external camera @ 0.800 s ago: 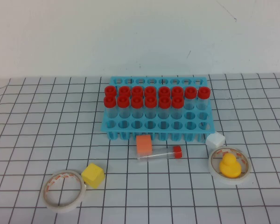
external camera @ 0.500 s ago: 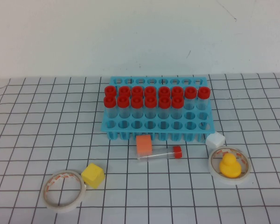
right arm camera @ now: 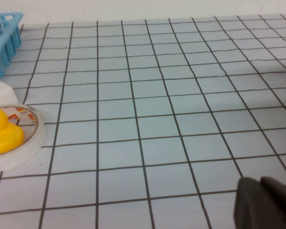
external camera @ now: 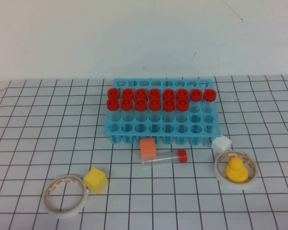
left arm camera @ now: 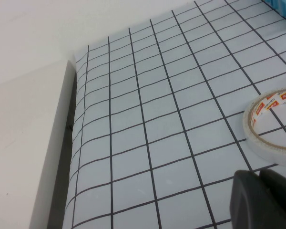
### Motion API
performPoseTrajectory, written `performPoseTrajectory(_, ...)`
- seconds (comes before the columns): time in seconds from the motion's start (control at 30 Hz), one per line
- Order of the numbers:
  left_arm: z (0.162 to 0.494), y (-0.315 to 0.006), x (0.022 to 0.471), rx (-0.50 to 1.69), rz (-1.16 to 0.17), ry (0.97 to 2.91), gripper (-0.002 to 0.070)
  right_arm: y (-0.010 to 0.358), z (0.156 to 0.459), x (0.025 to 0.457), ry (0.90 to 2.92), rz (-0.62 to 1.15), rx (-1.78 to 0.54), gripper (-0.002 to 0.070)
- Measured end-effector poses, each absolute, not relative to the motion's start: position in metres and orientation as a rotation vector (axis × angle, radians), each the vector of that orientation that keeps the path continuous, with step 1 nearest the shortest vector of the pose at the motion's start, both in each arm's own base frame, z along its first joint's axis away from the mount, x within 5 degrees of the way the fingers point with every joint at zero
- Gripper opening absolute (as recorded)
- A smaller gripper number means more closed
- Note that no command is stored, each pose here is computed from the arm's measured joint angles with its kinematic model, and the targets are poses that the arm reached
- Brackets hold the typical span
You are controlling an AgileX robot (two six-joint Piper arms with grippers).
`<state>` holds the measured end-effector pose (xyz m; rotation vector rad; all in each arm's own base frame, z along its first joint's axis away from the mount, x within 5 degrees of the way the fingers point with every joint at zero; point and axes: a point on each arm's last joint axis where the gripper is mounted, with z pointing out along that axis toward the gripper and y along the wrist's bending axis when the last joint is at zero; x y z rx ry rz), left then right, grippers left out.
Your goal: Place the test tubes
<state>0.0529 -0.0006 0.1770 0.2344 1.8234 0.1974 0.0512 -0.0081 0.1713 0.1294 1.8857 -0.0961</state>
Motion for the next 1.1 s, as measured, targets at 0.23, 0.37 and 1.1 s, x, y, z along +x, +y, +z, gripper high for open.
performPoseTrajectory(0.23,0.177,-0.001,0.053,0.236,0.200,1.823,-0.0002,-0.008,0.171,0.051,1.886,-0.096,0.129,-0.0001)
performPoseTrajectory(0.37,0.178,0.001,0.053,0.254,0.233,1.812,-0.0002,-0.008,0.171,0.051,1.884,-0.079,0.152,-0.0001)
performPoseTrajectory(1.1,0.209,0.004,0.056,-0.784,-0.764,1.304,-0.0001,0.020,0.180,0.053,1.696,0.862,0.763,-0.0001)
